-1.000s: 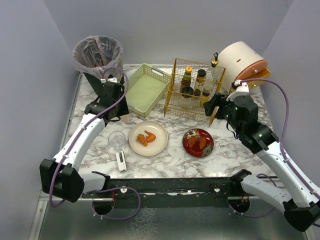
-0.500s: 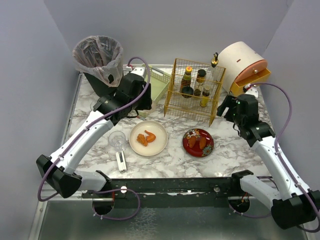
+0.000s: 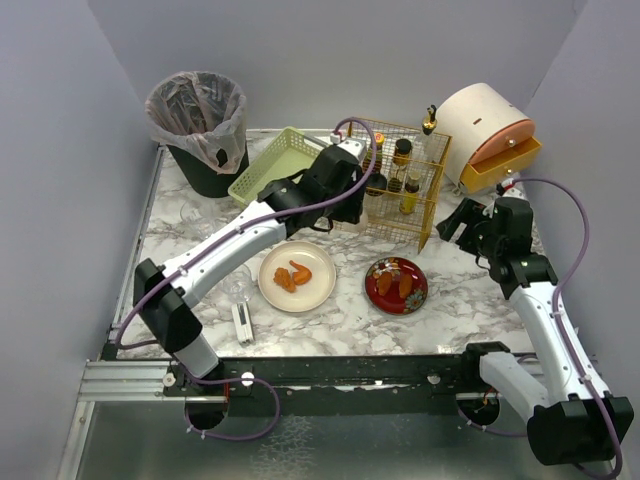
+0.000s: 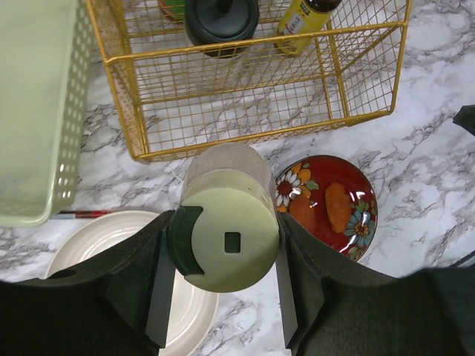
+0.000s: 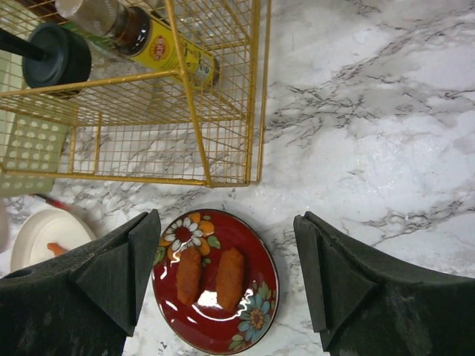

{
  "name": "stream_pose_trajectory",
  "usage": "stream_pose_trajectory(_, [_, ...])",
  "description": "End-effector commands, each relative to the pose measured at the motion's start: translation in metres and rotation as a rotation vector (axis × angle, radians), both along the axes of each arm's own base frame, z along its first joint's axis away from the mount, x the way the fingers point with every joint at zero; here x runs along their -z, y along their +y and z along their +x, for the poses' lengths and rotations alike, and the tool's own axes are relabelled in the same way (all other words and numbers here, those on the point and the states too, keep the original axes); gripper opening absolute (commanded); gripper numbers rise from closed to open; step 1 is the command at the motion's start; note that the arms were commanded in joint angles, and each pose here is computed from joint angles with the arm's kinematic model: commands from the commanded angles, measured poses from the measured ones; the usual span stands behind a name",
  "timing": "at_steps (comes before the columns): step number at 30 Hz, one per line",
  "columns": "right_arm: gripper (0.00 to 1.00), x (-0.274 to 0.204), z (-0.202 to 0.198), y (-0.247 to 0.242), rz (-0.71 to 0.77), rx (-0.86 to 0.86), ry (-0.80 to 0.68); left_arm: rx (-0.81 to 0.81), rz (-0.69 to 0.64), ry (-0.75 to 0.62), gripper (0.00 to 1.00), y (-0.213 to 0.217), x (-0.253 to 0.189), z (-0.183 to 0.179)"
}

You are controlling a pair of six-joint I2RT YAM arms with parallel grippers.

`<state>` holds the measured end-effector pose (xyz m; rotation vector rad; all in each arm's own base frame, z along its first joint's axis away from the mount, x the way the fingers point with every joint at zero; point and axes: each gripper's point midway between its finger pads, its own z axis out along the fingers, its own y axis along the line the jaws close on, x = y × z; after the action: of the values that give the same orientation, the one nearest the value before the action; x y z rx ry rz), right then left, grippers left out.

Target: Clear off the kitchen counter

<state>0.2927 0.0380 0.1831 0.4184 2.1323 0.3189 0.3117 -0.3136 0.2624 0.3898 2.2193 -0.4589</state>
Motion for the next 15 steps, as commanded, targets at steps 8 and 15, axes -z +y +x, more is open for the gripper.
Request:
stream_pose_trajectory(8, [0.8,0.002,-0.02,0.01,0.004,-0.094,0.022,0.093,-0.01,-0.062,0.26,-0.052,0.005,0.036])
stream_pose_trajectory(15, [0.8,0.003,-0.023,0.01,-0.011,-0.108,0.026,0.078,0.059,-0.086,0.26,-0.061,0.022,0.059])
